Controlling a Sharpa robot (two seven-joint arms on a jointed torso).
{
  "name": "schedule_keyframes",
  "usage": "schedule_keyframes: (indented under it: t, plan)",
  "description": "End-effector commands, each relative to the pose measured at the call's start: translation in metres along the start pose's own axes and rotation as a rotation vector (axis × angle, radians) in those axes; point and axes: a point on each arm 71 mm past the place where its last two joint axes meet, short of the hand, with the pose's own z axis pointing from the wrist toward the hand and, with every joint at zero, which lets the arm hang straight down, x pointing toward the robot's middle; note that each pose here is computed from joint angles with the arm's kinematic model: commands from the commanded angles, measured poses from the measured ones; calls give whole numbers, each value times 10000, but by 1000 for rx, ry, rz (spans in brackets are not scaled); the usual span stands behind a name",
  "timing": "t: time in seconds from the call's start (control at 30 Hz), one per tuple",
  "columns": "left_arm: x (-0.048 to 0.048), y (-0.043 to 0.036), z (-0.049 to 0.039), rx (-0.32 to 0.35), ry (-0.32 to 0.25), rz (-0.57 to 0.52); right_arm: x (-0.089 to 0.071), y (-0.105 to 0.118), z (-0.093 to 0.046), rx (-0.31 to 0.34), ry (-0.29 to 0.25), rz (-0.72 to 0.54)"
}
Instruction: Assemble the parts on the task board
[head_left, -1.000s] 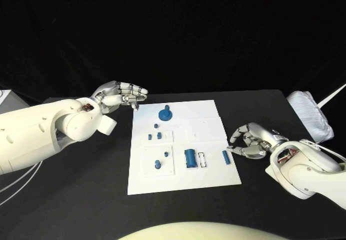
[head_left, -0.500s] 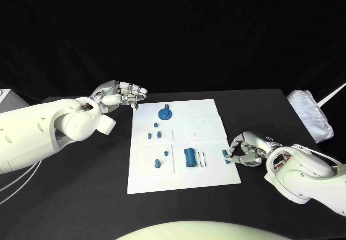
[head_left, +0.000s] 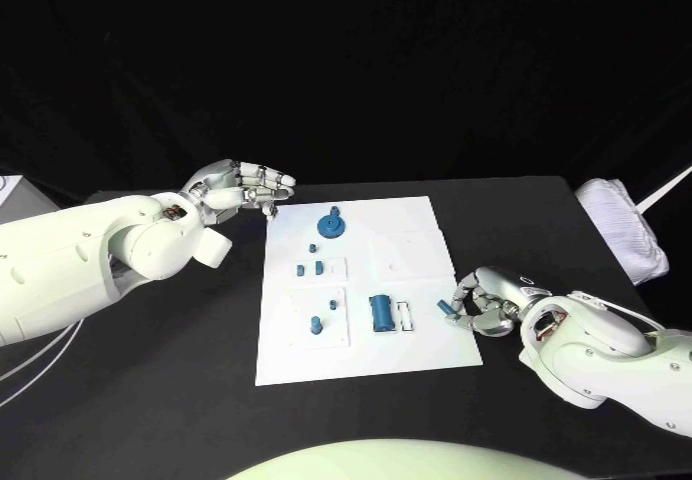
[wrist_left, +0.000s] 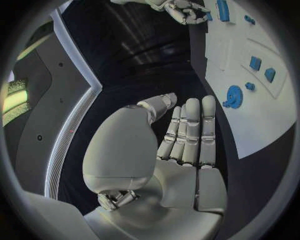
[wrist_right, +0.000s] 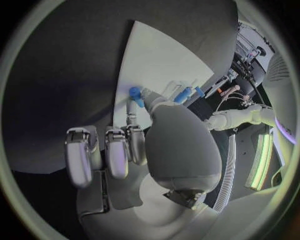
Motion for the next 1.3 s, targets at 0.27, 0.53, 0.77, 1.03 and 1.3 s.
schedule_keyframes:
  t: [0.27,0.53,0.77,1.03,1.3]
  plan:
    - [23,-4,1,3,23,-2,103,-12,40,8,58,-88]
    - [25,0,-4,-3,28,0,111,-1,59,2,60,-114]
    - [29,1,-2,-5,31,1,94,46,41,1,37,-73]
    - [40,2,8,-7,35,0,-67,223,-7,-29,-15,10]
    - [50,4,20,-10,32,-33,-192,335,-16,-15,-6,114]
